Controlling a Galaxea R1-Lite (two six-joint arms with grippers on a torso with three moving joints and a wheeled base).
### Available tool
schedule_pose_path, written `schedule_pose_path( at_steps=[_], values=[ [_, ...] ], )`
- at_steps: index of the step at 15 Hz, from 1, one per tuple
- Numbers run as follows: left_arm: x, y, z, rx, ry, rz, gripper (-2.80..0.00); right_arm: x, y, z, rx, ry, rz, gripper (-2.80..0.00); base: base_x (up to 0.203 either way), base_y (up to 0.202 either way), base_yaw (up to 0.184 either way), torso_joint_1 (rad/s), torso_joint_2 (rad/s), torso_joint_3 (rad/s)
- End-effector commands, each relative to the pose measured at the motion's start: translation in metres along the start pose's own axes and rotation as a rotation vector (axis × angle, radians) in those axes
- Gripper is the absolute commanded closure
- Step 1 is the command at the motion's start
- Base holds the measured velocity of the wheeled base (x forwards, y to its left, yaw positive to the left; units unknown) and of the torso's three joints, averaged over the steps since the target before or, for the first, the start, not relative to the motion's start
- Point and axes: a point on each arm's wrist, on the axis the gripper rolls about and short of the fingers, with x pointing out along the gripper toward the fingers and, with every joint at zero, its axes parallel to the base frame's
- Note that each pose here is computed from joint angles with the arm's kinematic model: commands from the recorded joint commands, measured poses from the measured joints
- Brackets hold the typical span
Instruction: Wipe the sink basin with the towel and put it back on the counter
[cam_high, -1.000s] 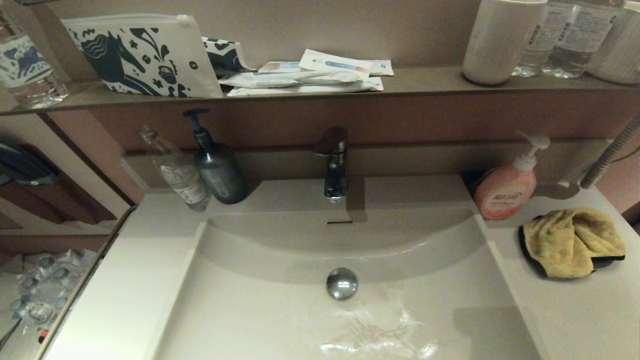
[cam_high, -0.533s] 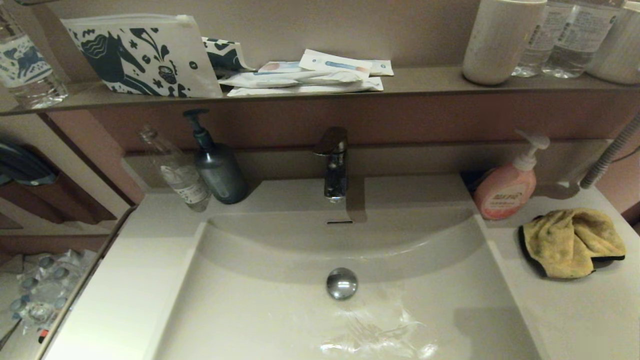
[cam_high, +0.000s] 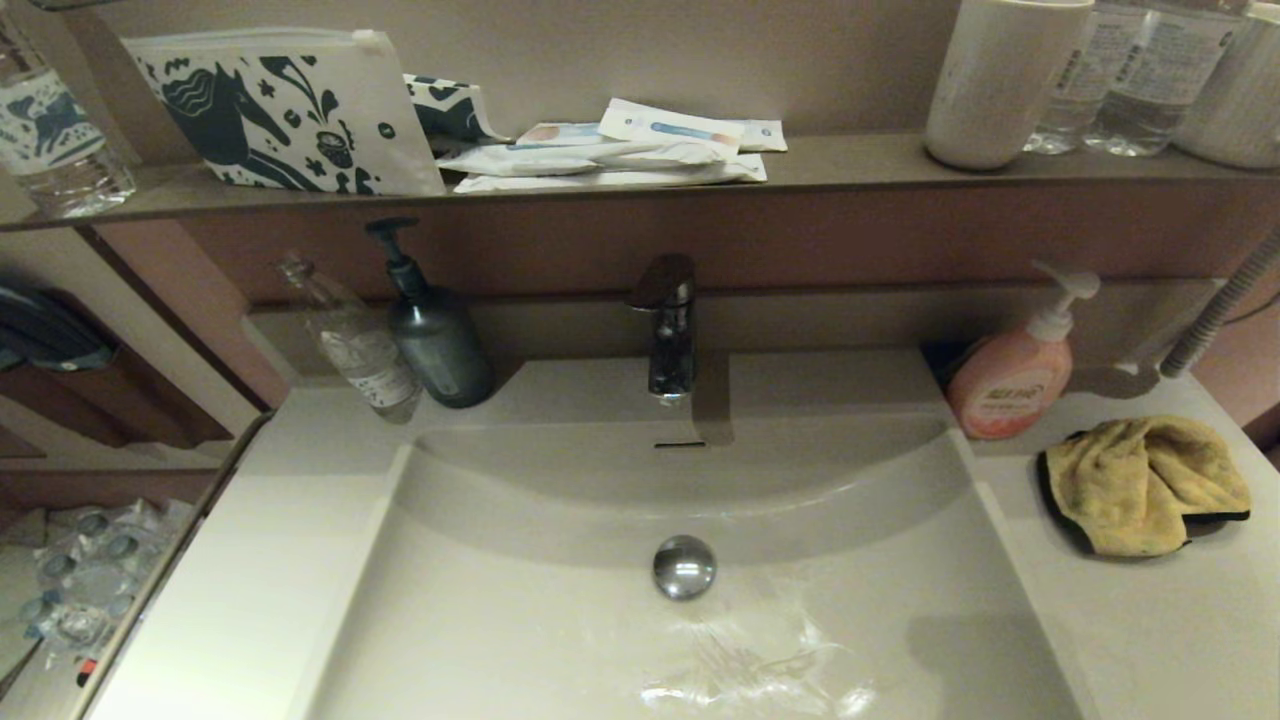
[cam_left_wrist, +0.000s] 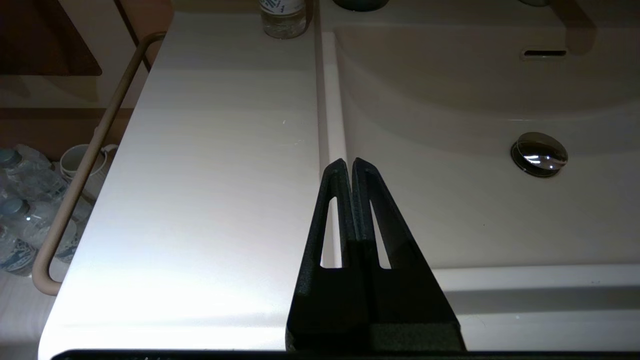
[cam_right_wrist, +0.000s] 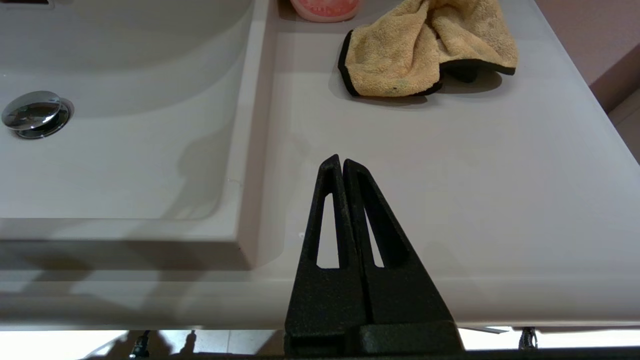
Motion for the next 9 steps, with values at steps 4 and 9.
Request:
schedule_pose_path(
  at_steps=[4,9],
  values=[
    [0.0001,0.0,0.0001,-0.001,0.001,0.0,0.0,0.0,0.0,0.0,-0.002,0.0,0.001,0.0,0.0,0.0,0.0,0.0,0.0,0.0],
    [0.0001,0.0,0.0001,-0.001,0.001,0.0,0.0,0.0,0.0,0.0001,0.0,0.0,-0.001,0.0,0.0,0.0,0.0,0.0,0.0,0.0]
  ],
)
